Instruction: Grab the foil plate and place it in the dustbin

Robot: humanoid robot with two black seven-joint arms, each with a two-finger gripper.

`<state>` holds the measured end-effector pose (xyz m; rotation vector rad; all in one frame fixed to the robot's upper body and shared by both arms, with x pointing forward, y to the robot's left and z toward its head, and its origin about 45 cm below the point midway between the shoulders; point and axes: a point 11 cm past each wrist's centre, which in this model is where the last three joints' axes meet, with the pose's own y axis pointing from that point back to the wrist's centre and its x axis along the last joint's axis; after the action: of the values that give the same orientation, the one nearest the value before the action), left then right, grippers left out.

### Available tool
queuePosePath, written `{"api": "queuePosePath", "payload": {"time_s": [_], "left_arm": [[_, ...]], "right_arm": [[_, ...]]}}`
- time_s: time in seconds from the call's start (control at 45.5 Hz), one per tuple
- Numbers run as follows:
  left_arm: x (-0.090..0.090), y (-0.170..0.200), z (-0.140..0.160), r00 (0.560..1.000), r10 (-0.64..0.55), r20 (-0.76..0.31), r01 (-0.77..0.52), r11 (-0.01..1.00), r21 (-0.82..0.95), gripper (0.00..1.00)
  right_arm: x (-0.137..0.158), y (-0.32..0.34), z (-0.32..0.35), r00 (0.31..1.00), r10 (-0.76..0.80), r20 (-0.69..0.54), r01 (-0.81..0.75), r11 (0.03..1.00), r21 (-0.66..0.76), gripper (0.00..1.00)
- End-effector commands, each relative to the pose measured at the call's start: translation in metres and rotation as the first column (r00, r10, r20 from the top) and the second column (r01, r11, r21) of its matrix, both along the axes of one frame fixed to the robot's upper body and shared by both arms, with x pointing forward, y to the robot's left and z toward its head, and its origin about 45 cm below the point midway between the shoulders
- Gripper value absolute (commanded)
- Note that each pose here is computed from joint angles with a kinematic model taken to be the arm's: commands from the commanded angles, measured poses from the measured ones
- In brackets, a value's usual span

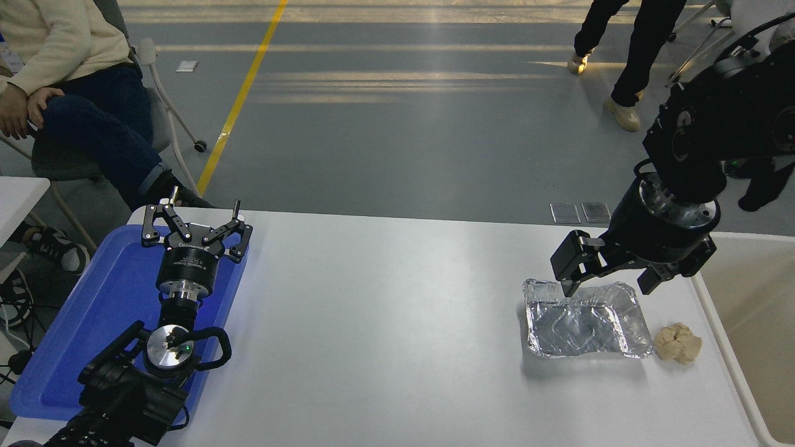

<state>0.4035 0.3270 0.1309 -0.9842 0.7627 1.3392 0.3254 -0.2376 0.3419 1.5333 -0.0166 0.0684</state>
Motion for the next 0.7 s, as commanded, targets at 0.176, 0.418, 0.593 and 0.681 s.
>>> {"api": "queuePosePath", "payload": {"time_s": [0.176, 0.418, 0.593, 0.681], "left_arm": [[0.0, 0.0003, 0.0002, 1.0, 0.001, 0.001, -0.001, 1.0, -0.001, 1.0], [0.0, 0.0, 0.0, 1.0, 0.0, 0.0, 0.0, 1.0, 0.0, 1.0], [0.0, 0.0, 0.0, 1.0, 0.0, 0.0, 0.0, 1.0, 0.0, 1.0], [0.0, 0.0003, 0.0002, 1.0, 0.001, 0.001, -0.001, 1.0, -0.001, 1.0]], "right_arm": [[0.0018, 0.0001, -0.0072, 1.0, 0.003, -0.01, -0.003, 1.0, 0.005, 1.0], [0.0039, 0.0038, -0.0134, 1.0, 0.025, -0.018, -0.025, 1.0, 0.003, 1.0], [0.0045, 0.0036, -0.0129, 1.0, 0.026, -0.016, -0.026, 1.0, 0.004, 1.0], [0.0043, 0.0033, -0.0134, 0.999, 0.033, -0.018, -0.033, 0.999, -0.001, 1.0]]}}
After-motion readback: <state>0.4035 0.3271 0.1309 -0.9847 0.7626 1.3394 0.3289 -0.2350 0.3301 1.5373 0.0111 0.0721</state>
